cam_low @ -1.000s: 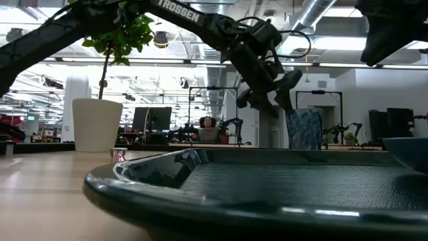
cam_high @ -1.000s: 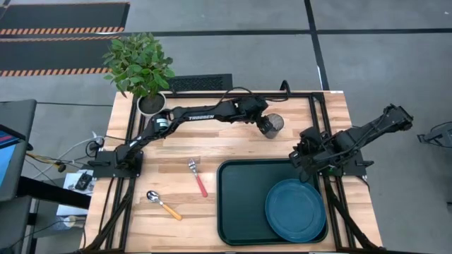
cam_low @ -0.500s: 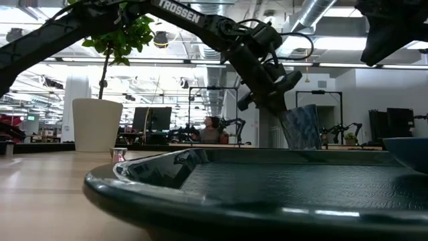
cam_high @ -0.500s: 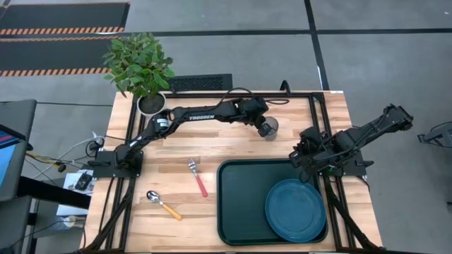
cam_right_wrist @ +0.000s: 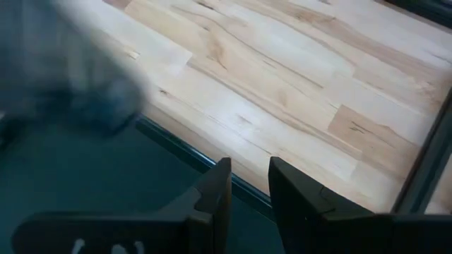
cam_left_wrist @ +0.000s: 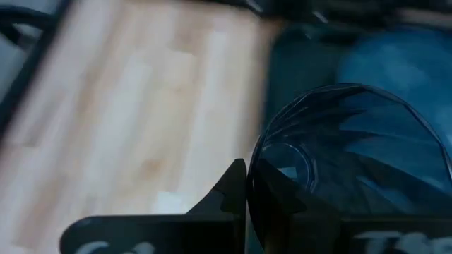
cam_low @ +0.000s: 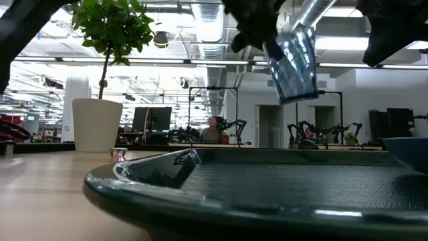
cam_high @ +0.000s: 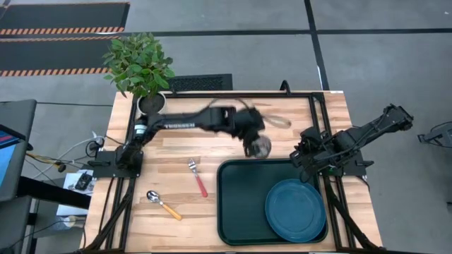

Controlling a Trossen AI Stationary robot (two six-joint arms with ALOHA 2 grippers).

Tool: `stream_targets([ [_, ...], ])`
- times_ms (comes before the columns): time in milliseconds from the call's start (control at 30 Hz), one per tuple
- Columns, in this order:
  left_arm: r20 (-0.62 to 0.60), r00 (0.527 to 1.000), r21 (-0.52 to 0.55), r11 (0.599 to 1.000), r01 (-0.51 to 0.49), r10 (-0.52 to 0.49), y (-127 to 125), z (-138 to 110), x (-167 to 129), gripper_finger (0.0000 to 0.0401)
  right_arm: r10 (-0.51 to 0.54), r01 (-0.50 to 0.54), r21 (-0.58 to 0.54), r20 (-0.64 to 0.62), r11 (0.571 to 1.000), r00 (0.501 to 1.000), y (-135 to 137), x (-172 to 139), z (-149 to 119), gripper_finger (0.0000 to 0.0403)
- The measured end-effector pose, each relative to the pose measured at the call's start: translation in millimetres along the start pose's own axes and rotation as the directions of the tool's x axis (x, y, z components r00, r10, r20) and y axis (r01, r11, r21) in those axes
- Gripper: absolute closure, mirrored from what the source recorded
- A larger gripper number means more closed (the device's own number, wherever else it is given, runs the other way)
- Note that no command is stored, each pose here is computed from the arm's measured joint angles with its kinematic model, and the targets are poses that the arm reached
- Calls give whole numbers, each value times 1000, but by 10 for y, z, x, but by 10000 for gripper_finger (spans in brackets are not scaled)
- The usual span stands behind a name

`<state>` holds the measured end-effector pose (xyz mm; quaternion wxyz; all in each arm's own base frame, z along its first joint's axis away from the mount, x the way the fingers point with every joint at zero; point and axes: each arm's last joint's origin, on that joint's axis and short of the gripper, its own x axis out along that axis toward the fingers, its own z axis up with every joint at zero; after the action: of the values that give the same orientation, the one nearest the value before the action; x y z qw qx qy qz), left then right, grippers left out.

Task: Pick and place plate/cup/fork/spoon on tray
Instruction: Put the dark blue glass on the black tray

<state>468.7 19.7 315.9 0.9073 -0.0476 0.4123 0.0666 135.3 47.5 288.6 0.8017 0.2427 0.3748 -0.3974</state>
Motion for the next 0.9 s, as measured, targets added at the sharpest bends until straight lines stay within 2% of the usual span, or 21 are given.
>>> stream_targets([
  [133, -38, 999, 68, 997, 37, -34, -385, -117, 228, 400, 0, 0, 0, -2, 1000, 1000, 0, 0, -1, 282],
  [233, -36, 999, 87, 996, 35, -32, -515, -170, 391, 400, 1, -1, 0, -11, 1000, 1000, 1, 1, -4, 282],
  [433, -92, 996, 61, 998, 3, 3, -409, -269, 614, 401, 7, -7, 1, -29, 1000, 1000, 3, -2, -10, 282],
  [500, -48, 999, 36, 999, -5, 6, -361, -239, 647, 401, 9, -9, 3, -28, 1000, 1000, 6, 0, -10, 282],
  [567, -62, 998, 23, 1000, -13, 14, -301, -246, 651, 401, 11, -11, 4, -28, 1000, 1000, 8, 0, -9, 282],
  [700, -72, 997, 0, 1000, 18, -18, -258, -270, 766, 401, 12, -12, 5, -28, 1000, 1000, 8, 0, -9, 282],
  [767, -126, 992, -8, 999, 31, -32, -257, -350, 857, 401, 12, -12, 5, -27, 1000, 1000, 10, 0, -9, 282],
  [833, -93, 995, -13, 999, 47, -48, -281, -335, 928, 401, 10, -10, 2, -28, 1000, 1000, 6, 0, -10, 282],
  [900, -109, 992, -17, 998, 57, -59, -289, -352, 931, 401, 12, -12, 4, -27, 1000, 1000, 10, 0, -9, 282],
])
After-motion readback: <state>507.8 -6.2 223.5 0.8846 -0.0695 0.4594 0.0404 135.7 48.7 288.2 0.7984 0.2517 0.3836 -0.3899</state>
